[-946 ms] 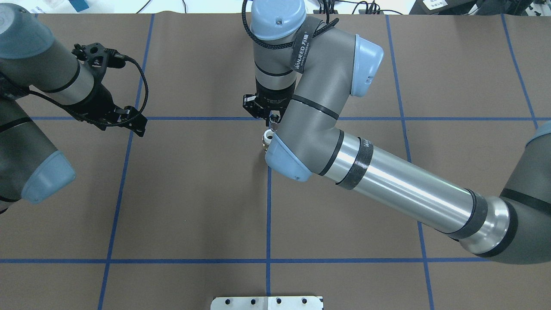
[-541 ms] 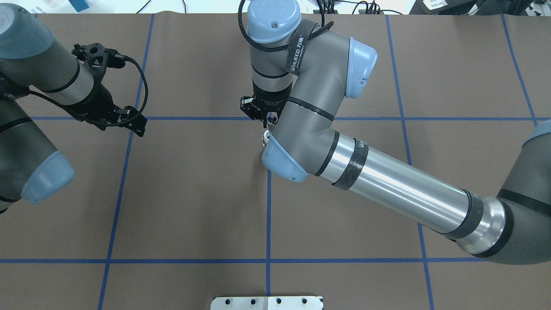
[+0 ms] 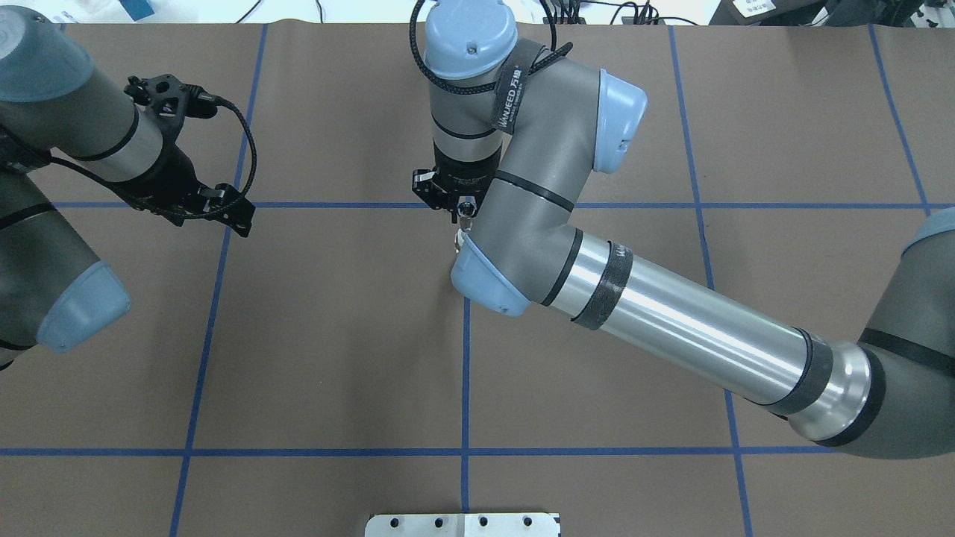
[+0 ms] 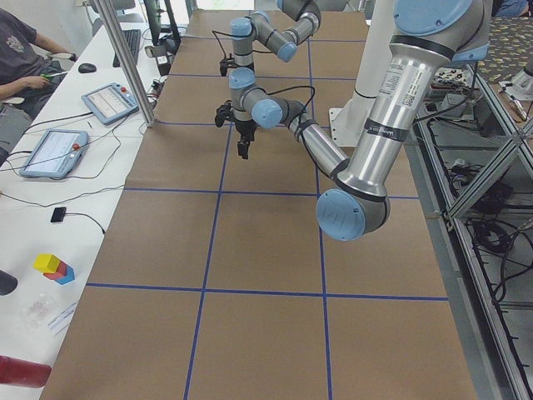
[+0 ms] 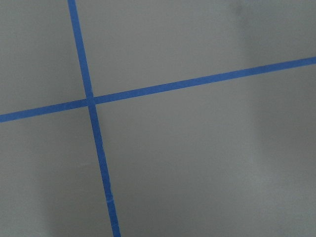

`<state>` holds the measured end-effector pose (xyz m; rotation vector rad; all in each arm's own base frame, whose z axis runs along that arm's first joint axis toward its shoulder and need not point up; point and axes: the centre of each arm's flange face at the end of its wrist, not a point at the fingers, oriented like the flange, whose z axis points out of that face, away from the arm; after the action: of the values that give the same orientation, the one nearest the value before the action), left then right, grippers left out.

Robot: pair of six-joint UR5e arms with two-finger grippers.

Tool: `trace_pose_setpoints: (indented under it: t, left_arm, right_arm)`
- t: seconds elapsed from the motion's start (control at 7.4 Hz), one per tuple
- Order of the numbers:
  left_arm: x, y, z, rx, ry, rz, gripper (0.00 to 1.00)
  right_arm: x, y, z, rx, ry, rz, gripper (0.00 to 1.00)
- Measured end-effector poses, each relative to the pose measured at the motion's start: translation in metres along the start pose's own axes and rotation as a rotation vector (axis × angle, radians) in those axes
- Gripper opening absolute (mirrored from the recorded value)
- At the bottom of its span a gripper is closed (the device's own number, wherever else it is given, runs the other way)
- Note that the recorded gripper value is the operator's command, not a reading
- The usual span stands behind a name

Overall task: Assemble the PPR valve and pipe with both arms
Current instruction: 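Press and seat the fitting into the valve with the right gripper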

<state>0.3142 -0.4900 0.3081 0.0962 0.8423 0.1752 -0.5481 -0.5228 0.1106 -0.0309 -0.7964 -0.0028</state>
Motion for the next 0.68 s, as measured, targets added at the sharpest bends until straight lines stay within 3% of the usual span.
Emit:
trace_pose_setpoints:
  t: [0.68]
  left_arm:
    - [0.0009, 0.0001, 0.0002, 0.000, 0.001, -0.003, 1.00]
  right_arm:
    - [-0.0008, 0.0004, 0.0061, -0.009, 0.006, 0.001, 0.00]
